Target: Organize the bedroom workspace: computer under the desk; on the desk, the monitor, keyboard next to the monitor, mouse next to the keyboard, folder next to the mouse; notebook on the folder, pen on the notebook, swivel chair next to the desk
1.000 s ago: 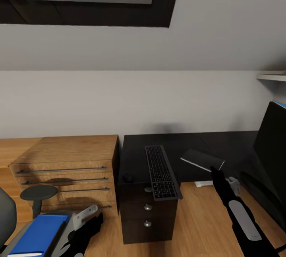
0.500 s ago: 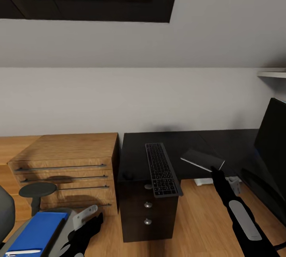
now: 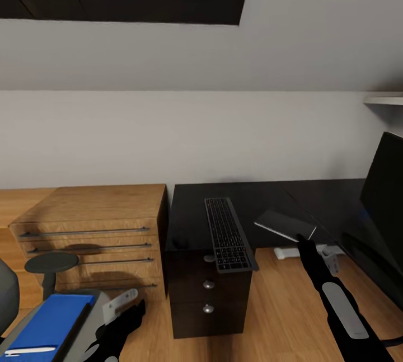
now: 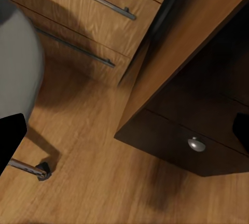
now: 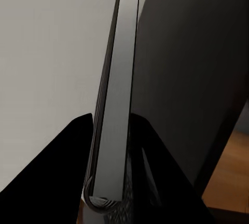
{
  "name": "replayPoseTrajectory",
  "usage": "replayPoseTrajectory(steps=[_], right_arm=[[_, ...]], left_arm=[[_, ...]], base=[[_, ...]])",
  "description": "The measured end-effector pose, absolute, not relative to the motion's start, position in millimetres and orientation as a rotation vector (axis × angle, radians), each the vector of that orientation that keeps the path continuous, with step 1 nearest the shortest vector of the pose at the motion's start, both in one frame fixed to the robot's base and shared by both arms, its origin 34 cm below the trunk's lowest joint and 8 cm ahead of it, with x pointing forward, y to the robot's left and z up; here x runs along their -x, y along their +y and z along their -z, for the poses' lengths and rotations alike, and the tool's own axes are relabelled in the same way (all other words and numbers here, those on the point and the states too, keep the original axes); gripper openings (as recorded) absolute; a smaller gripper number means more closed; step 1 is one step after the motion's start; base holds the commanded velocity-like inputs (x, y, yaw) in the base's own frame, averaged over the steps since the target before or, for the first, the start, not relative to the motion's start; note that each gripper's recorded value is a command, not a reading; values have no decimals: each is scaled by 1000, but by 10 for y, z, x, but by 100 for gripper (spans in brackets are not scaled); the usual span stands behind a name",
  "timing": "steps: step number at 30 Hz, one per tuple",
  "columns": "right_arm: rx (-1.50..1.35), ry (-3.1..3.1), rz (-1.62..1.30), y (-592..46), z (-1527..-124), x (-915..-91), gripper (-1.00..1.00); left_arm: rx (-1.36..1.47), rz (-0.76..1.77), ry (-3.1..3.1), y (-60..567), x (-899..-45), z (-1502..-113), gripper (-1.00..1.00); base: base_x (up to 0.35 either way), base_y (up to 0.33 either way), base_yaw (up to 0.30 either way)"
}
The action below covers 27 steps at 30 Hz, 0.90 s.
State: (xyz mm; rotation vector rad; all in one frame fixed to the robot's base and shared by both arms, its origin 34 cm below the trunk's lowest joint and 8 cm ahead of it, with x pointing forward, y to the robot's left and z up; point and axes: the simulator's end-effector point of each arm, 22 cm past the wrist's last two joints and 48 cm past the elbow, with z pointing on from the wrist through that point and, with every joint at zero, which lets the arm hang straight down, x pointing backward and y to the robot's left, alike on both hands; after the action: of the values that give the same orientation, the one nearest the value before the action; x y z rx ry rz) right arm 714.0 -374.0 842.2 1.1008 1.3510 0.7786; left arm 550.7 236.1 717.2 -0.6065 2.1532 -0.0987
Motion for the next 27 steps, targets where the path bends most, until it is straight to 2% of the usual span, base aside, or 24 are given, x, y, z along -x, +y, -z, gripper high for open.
replayPoseTrajectory(steps=[27], right_arm=[[-1100, 1354, -775, -3743, -8021, -7094, -100]], left_arm=[[603, 101, 2153, 2347, -5469, -6783, 100]], base=[[0, 0, 0]])
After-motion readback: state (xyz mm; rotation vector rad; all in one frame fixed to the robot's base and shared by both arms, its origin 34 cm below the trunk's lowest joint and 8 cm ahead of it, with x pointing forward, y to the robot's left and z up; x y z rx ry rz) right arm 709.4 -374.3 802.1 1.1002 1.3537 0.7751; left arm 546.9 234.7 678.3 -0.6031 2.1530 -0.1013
